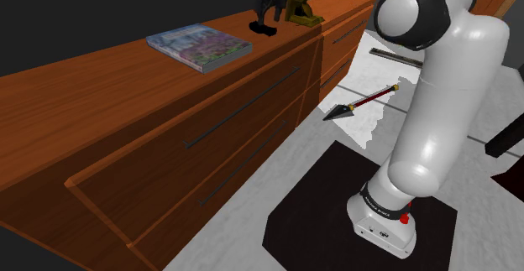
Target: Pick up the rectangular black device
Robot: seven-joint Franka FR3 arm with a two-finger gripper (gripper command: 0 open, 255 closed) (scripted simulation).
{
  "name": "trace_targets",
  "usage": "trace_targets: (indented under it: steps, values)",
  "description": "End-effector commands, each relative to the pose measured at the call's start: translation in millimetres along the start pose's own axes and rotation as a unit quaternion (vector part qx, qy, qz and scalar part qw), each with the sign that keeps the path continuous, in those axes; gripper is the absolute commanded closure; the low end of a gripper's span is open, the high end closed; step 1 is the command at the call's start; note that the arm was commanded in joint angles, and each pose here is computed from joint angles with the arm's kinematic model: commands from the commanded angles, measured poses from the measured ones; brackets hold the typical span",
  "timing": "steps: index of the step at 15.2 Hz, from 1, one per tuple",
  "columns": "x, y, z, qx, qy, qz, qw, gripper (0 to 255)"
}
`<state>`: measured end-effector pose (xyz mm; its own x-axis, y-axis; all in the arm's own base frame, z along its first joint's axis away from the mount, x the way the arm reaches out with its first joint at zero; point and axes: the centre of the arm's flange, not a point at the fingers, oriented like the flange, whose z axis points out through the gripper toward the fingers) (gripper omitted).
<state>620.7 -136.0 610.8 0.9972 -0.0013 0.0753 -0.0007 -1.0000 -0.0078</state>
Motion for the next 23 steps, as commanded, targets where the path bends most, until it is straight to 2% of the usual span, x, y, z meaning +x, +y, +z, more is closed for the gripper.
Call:
trace_targets:
  steps: [1,2,11,12,21,23]
  values:
    - [28.5,11.4,3.7,-0.001,0.002,-0.004,1.0,0]
    - [39.1,15.1,4.8,-0.001,0.003,-0.005,1.0,0]
    - [36.1,15.4,44.7,-0.001,0.003,-0.005,1.0,0]
    - [36.3,15.7,44.8,-0.001,0.003,-0.005,1.0,255]
    - [36.1,15.4,44.6,-0.001,0.003,-0.005,1.0,255]
    - [36.9,15.4,34.1,-0.001,0.003,-0.005,1.0,255]
